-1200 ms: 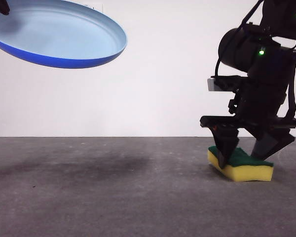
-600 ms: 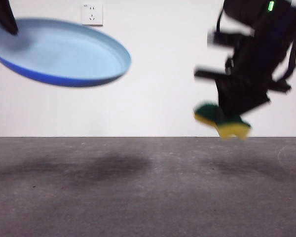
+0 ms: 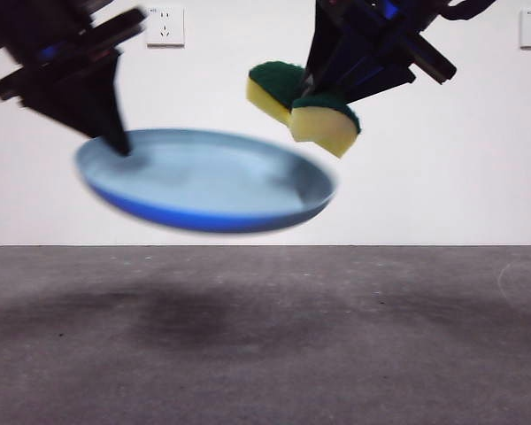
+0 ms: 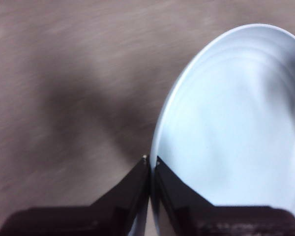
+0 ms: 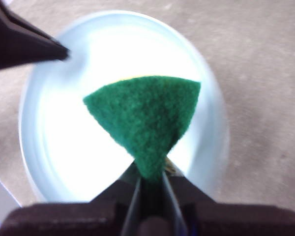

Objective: Pick up the plate,pick up the cloth,clean the plate with the cloth

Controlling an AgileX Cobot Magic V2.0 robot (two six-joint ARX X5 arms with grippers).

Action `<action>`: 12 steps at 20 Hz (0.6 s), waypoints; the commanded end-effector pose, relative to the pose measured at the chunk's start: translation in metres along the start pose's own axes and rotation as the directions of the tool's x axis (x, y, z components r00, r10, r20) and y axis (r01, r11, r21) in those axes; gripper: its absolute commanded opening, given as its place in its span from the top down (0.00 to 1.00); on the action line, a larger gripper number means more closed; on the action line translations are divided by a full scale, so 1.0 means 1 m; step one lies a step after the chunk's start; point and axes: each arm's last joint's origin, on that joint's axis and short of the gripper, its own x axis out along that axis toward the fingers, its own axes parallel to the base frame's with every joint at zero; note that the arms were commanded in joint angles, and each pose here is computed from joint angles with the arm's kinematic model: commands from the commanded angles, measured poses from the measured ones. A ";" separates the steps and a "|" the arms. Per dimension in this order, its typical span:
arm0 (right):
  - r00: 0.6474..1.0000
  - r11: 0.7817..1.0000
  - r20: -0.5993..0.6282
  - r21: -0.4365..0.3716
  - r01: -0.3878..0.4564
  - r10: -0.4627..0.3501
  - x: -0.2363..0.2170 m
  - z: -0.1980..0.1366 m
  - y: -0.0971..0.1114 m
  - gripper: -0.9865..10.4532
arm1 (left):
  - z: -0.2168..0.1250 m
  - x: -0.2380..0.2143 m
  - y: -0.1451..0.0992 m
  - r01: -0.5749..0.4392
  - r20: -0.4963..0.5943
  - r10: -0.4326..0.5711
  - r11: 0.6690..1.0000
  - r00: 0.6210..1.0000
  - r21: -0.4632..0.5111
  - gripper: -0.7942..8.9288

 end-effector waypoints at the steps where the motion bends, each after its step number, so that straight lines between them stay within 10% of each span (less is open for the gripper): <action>1: 0.999 0.999 -0.007 0.007 0.032 -0.032 0.009 -0.002 -0.001 0.93 | 0.000 0.002 -0.015 0.079 0.016 -0.079 0.997 0.997 -0.007 0.93; 12: 0.994 0.994 -0.063 -0.058 -0.091 0.088 0.048 -0.016 0.032 0.93 | 0.003 0.003 -0.048 0.132 0.084 -0.133 0.991 0.988 0.018 0.93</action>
